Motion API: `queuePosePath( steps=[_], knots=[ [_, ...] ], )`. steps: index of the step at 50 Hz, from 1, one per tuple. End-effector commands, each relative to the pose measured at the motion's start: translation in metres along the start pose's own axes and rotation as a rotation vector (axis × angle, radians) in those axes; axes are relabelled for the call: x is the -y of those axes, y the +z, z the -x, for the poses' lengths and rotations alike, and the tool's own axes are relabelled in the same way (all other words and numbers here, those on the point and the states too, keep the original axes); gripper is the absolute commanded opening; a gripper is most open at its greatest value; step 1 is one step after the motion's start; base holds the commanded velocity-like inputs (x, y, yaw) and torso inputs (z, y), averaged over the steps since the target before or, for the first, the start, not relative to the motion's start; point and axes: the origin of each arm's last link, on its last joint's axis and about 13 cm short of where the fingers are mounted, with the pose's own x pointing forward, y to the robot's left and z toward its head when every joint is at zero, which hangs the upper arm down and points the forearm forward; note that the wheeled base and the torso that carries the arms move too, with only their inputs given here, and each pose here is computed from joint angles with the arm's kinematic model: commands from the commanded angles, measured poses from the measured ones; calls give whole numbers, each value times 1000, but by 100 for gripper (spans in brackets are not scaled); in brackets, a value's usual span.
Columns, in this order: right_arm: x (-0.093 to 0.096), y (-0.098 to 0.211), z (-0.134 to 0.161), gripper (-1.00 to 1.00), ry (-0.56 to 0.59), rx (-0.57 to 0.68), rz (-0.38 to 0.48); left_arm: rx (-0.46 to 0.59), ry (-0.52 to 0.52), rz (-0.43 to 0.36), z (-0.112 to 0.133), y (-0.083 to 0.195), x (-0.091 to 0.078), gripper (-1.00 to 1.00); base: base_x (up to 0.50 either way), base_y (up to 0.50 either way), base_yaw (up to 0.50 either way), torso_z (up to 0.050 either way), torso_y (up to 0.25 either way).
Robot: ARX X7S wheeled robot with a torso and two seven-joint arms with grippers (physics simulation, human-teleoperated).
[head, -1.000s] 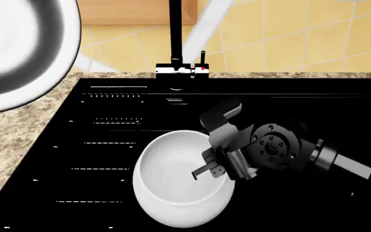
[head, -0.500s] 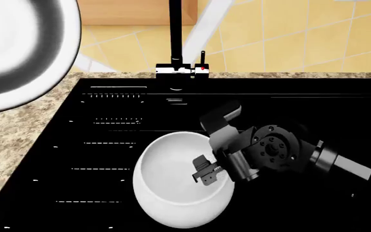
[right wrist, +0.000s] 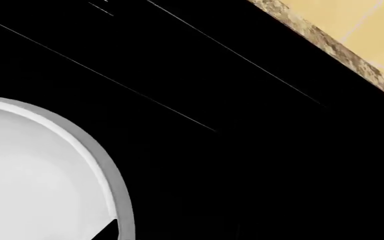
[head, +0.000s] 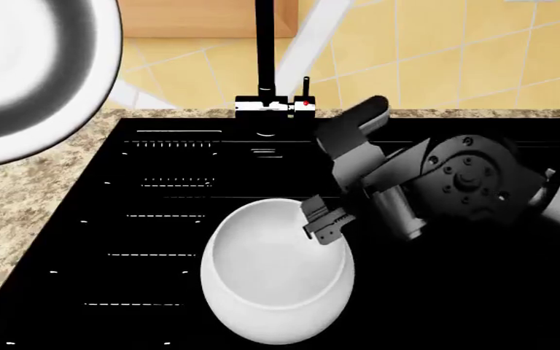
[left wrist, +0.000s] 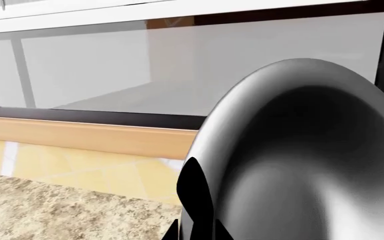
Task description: Stack the bowls in the sink.
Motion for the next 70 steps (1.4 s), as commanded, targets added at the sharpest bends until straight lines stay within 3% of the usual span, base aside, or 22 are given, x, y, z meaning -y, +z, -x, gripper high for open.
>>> queuePosePath(
  steps=[1,18,36,54,70],
  knots=[
    [20,13,38,100,-57,84,8,32,10,15,3,6,-1,-100,0,0,0,0,0],
    [49,17,89,100,-124,192,2,36,3,15,4,7,0,-100,0,0,0,0,0],
    [77,-8,121,100,-164,342,-55,2,3,17,4,-1,1,-100,0,0,0,0,1],
    [90,-26,143,100,-237,435,-91,-133,-13,-47,-6,-21,12,-100,0,0,0,0,0],
    [93,-30,142,100,-246,432,-103,-290,-18,56,-16,-27,25,-100,0,0,0,0,1]
  ],
)
